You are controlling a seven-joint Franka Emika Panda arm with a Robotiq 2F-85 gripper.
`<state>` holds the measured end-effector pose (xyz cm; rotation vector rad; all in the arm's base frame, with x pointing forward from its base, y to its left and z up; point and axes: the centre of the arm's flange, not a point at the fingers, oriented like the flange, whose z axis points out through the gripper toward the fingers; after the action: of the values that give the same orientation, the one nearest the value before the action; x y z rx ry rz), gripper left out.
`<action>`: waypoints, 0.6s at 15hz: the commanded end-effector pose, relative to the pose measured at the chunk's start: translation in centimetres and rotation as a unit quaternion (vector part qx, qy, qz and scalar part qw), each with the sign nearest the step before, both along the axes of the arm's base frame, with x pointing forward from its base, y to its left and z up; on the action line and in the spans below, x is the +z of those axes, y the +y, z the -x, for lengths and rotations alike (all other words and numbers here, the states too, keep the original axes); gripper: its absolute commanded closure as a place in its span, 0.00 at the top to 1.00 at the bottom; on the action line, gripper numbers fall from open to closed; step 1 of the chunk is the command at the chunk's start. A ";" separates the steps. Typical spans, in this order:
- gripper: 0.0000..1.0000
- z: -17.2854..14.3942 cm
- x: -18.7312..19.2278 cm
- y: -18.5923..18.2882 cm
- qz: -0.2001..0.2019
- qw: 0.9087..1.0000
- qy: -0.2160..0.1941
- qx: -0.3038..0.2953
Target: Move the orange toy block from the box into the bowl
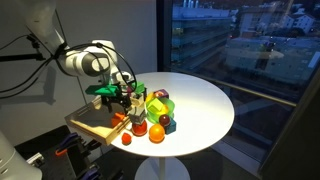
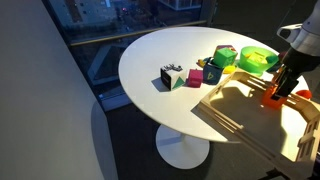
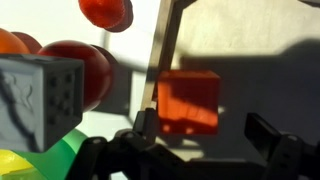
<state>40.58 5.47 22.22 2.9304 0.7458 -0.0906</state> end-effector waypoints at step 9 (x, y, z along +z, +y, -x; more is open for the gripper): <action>1.00 0.6 -0.5 0.4 0.022 1.000 -0.010 -0.008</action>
<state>40.43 5.62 22.00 2.9056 0.7218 -0.0900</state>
